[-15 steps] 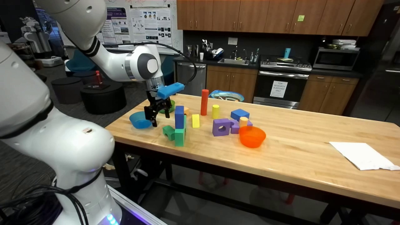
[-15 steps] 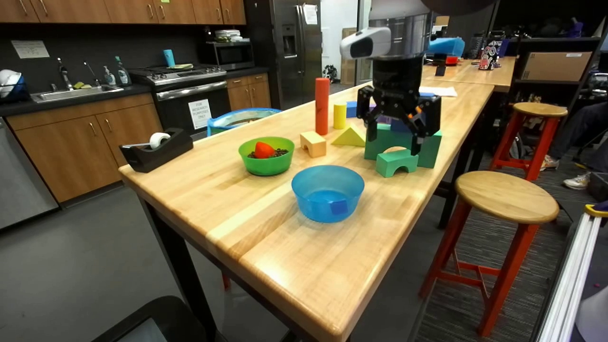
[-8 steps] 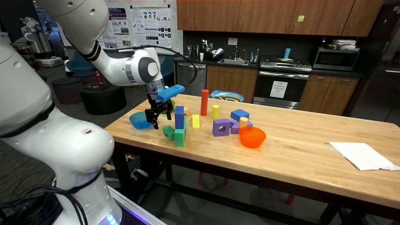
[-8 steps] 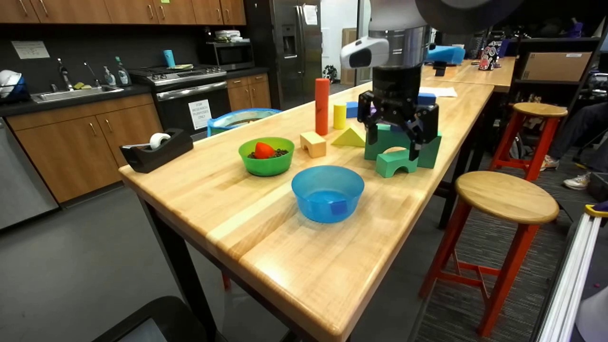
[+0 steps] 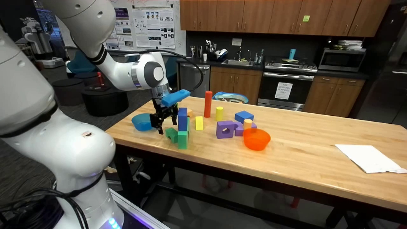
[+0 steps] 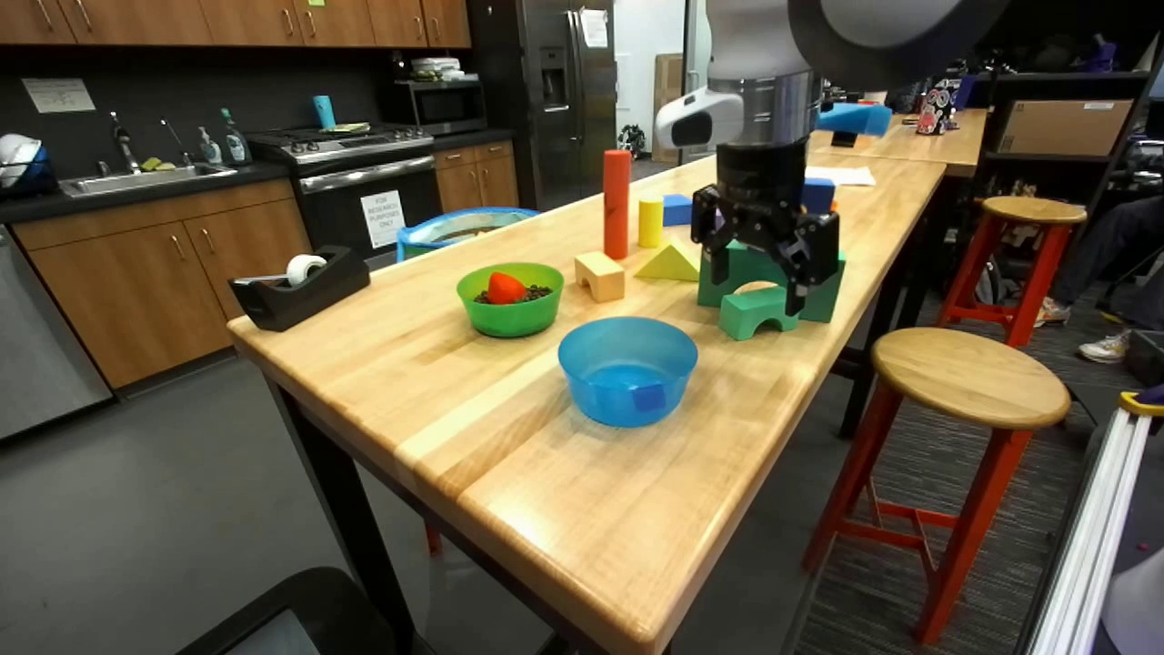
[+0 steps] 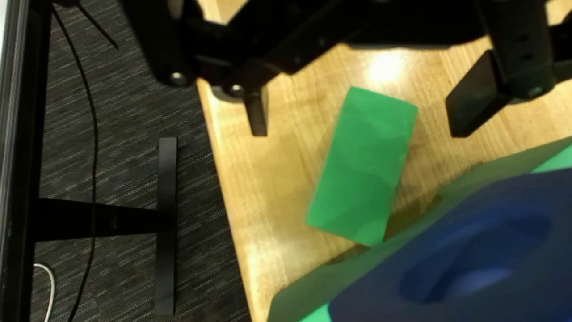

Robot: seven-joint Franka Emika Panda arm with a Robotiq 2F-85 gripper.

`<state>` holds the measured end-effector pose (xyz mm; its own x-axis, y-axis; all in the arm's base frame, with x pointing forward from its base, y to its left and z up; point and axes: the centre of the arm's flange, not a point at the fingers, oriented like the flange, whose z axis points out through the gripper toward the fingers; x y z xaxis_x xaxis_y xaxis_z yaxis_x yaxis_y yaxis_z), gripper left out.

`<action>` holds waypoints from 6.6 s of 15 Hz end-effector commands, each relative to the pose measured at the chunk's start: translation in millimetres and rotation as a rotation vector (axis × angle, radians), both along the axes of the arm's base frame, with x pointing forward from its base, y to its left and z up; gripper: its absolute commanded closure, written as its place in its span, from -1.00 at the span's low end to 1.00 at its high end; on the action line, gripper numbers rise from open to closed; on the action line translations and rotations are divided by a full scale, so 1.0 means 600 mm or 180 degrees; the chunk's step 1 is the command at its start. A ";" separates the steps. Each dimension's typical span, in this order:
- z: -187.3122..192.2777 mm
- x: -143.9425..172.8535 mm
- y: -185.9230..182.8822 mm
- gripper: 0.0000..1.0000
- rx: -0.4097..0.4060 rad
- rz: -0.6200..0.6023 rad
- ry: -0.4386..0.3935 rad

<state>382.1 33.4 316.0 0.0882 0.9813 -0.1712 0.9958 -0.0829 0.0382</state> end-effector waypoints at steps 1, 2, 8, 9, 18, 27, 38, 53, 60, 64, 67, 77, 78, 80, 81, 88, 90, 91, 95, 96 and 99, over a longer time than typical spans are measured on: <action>-0.009 0.005 -0.005 -1.00 -0.0039 -0.0036 -0.0059; -0.009 0.005 -0.005 -1.00 -0.0040 -0.0042 -0.0061; -0.014 0.008 -0.004 -1.00 -0.0038 -0.0072 -0.0072; -0.016 0.009 -0.003 -1.00 -0.0037 -0.0082 -0.0065; -0.024 0.012 0.000 -1.00 -0.0032 -0.0100 -0.0044; -0.025 0.016 0.001 -1.00 -0.0021 -0.0134 -0.0052; -0.022 0.026 0.002 -1.00 -0.0013 -0.0152 -0.0051; -0.034 0.037 -0.003 -0.08 0.0001 -0.0232 -0.0024; -0.030 0.035 -0.003 0.69 -0.0015 -0.0229 -0.0054; -0.023 0.032 0.006 0.69 -0.0055 -0.0268 -0.0046; -0.009 0.027 0.027 0.69 -0.0086 -0.0291 -0.0079; 0.014 0.015 0.092 0.69 -0.0146 -0.0169 -0.0144; 0.016 0.014 0.095 0.69 -0.0140 -0.0158 -0.0153; 0.018 0.013 0.098 0.69 -0.0146 -0.0147 -0.0172; 0.019 0.012 0.100 0.69 -0.0146 -0.0147 -0.0178; 0.022 0.011 0.106 0.69 -0.0166 -0.0140 -0.0210; 0.030 0.006 0.112 0.69 -0.0186 -0.0139 -0.0234; 0.034 0.002 0.117 0.69 -0.0198 -0.0125 -0.0246; 0.055 -0.014 0.147 0.69 -0.0301 -0.0105 -0.0323; 0.060 -0.018 0.157 0.69 -0.0323 -0.0096 -0.0342; 0.075 -0.033 0.186 0.69 -0.0355 -0.0039 -0.0395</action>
<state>374.9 130.5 345.9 0.1286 0.9624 -0.2392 0.9856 -0.0974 0.1379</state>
